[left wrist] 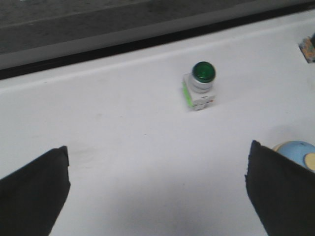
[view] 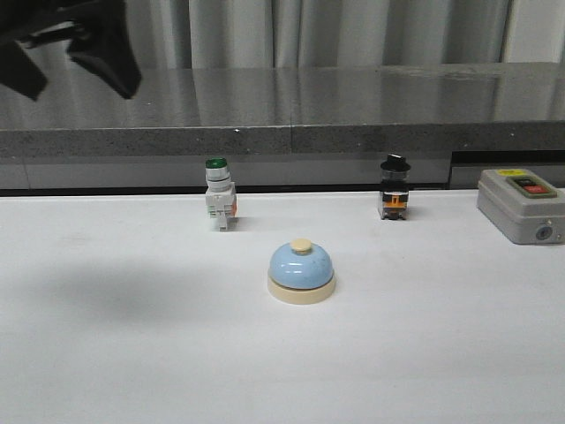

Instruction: Place and press bell with both arms

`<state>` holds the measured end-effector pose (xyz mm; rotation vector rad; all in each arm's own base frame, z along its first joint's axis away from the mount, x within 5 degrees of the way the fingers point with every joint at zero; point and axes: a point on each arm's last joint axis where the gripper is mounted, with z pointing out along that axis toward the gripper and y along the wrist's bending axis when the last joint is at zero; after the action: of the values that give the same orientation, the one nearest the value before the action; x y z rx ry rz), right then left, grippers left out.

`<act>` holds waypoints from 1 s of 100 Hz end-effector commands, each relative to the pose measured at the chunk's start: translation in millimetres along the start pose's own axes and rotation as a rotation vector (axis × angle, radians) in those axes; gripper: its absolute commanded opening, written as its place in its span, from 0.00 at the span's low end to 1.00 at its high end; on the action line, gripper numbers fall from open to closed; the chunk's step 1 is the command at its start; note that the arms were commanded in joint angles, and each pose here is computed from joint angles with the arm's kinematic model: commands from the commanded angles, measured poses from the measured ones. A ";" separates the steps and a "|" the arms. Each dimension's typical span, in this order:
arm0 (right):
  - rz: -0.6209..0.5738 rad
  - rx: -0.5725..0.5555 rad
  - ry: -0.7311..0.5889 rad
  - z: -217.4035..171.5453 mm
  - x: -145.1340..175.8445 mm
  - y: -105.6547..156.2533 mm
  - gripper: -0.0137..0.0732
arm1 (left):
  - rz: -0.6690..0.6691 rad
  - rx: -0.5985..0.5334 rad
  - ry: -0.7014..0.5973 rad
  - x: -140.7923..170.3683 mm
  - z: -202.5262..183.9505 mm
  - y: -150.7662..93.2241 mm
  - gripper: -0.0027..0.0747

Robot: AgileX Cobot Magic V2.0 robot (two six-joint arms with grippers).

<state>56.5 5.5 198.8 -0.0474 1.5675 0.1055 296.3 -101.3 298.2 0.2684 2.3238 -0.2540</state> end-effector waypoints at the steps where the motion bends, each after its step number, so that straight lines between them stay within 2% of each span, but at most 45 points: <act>1: 0.003 0.001 -0.112 -2.7 -13.1 0.3 0.09 | -0.039 -0.018 -0.185 -3.3 -35.6 11.0 0.93; 19: 0.003 0.001 -0.112 -2.7 -13.1 0.3 0.09 | -0.081 -0.047 -0.290 31.4 -71.8 23.2 0.93; 56: 0.003 0.001 -0.112 -2.7 -13.1 0.3 0.09 | -0.070 -0.035 -0.502 97.6 -131.2 20.7 0.93; 77: 0.003 0.001 -0.112 -2.7 -13.1 0.3 0.09 | -0.061 -0.028 -0.581 115.7 -150.3 19.6 0.92; 91: 0.003 0.001 -0.112 -2.7 -13.1 0.3 0.09 | -0.056 -0.030 -0.592 116.0 -152.5 19.5 0.85; 100: 0.003 0.001 -0.112 -2.7 -13.1 0.3 0.09 | -0.056 -0.030 -0.592 116.0 -152.5 19.5 0.76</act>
<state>56.5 5.5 198.8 -0.0474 1.5675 0.1055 116.9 -29.8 301.3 0.1162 1.8523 -0.2704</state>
